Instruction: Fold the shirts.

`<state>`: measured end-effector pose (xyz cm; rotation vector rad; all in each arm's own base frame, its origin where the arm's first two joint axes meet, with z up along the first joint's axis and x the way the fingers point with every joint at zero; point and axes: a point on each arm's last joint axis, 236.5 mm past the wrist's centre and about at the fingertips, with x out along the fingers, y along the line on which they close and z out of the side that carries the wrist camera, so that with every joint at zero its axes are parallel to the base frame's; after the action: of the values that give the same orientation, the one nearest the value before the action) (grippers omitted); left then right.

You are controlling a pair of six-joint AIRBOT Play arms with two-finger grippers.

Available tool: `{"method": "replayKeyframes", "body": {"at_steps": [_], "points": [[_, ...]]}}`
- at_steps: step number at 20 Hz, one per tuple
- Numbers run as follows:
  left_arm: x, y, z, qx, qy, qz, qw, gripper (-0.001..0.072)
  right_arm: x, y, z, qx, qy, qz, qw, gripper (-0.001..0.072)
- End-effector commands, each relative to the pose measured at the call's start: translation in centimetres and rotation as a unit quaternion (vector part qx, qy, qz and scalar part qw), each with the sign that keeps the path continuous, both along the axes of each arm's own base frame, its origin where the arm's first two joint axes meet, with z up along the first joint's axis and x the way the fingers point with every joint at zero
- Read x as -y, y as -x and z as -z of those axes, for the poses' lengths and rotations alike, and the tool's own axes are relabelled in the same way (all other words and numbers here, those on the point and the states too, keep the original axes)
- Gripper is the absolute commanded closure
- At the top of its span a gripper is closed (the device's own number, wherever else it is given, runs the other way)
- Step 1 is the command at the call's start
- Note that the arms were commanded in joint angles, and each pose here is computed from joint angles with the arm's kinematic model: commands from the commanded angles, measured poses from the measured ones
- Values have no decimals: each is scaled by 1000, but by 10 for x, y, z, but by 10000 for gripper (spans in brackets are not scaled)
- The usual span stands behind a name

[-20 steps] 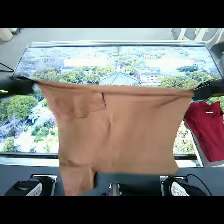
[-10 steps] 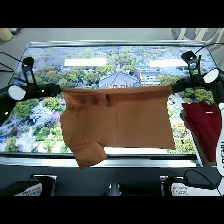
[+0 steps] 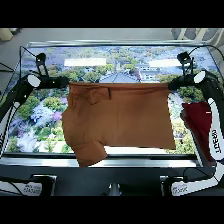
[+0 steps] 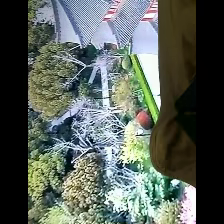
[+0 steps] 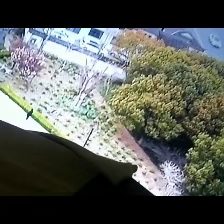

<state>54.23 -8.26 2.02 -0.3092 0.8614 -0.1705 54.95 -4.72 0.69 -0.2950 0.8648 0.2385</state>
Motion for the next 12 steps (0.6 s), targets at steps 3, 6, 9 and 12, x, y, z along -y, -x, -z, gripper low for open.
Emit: {"method": "replayKeyframes", "body": {"at_steps": [3, 6, 9, 12], "points": [[-7, 50, 4, -91, -40, 50, 994, 680, -2, 43, 2, -81, -6, -23, 996, 689], [-17, 113, 29, -216, -79, 93, 969, 680, -15, 108, 18, -214, -21, -58, 975, 689], [-11, 158, 68, -293, -73, 109, 947, 681, -22, 145, 53, -283, -36, -64, 956, 690], [-9, 184, 89, -332, -70, 116, 933, 681, -16, 158, 67, -307, -25, -64, 949, 690]]}}
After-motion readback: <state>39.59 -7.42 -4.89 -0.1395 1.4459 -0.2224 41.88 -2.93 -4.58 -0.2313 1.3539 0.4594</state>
